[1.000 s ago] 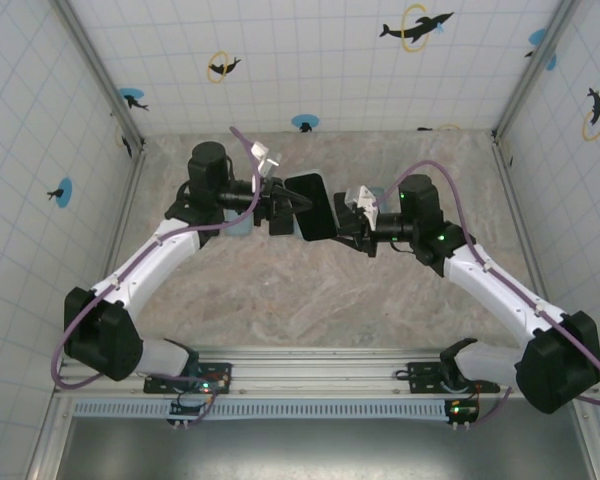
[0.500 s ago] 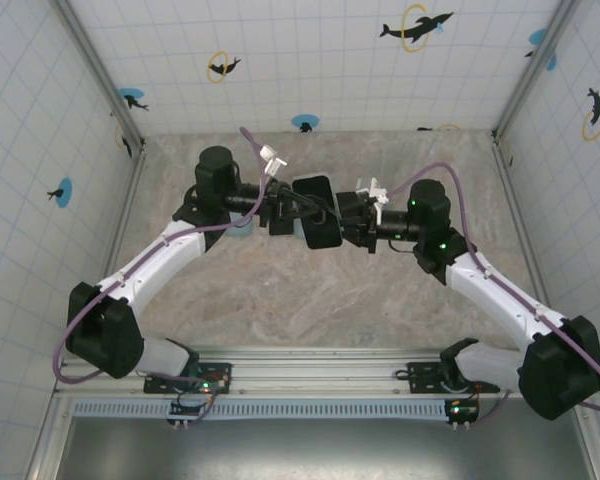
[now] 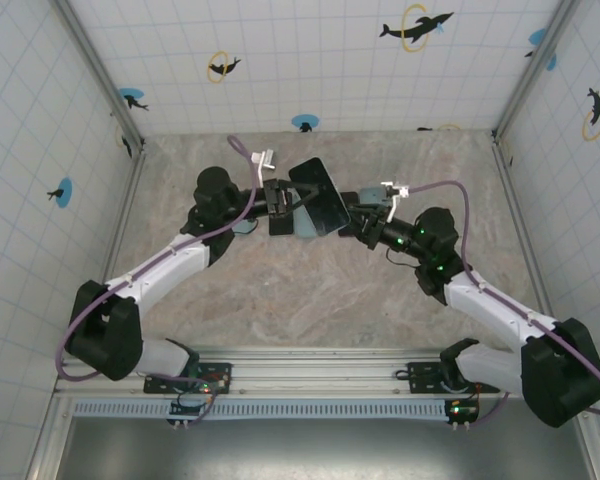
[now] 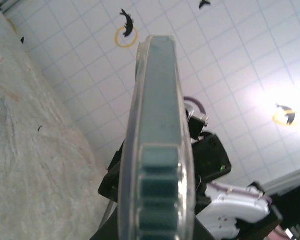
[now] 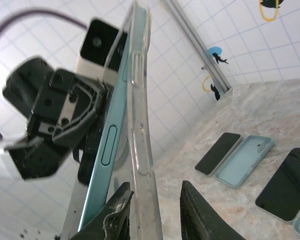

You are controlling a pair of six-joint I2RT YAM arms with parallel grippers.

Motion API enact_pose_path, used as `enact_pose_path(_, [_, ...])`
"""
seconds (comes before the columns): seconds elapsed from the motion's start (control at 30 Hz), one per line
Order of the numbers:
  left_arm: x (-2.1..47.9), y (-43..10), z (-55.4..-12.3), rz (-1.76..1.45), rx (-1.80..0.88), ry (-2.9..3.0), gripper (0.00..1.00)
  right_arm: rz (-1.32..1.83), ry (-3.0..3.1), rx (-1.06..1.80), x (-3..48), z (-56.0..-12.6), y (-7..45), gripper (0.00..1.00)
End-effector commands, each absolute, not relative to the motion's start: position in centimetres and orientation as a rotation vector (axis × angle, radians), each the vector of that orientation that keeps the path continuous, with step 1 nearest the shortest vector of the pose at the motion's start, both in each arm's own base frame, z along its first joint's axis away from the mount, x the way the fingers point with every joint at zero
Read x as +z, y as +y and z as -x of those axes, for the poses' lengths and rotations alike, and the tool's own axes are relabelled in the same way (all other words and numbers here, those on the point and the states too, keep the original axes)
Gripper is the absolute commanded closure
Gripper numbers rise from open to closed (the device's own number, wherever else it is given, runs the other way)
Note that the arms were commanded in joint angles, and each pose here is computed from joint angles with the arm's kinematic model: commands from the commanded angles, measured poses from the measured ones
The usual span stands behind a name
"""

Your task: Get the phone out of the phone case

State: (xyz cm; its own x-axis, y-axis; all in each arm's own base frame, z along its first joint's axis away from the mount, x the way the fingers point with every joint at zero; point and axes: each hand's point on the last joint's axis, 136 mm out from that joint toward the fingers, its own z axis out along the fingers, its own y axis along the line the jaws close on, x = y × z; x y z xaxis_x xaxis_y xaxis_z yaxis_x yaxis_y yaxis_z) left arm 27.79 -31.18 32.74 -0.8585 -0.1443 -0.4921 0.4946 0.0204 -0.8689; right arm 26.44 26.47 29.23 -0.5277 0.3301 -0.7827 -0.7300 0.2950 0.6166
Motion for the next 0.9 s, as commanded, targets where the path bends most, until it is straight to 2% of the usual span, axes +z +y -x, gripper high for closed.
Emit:
enact_pose_path(0.0, [33.9, -31.4, -29.7, -0.126, -1.927, 1.809, 1.0, 0.374, 1.425, 1.57, 34.0, -23.8, 27.2, 0.71])
enact_pose_path(0.5, [33.8, -31.6, -30.4, 0.008, -2.007, 1.794, 1.0, 0.181, 1.461, 1.771, 33.1, -24.0, 27.7, 0.78])
enact_pose_path(0.67, [33.2, -31.7, -30.7, 0.028, -1.998, 1.813, 1.0, 0.134, 1.436, 1.819, 33.4, -24.2, 27.5, 0.86])
enact_pose_path(0.7, [32.9, -31.8, -30.7, 0.031, -1.997, 1.824, 0.99, 0.122, 1.434, 1.822, 33.5, -24.3, 27.4, 0.88])
enact_pose_path(0.87, [32.2, -31.8, -30.9, 0.049, -1.983, 1.842, 0.72, 0.081, 1.412, 1.847, 33.6, -24.5, 27.1, 0.91])
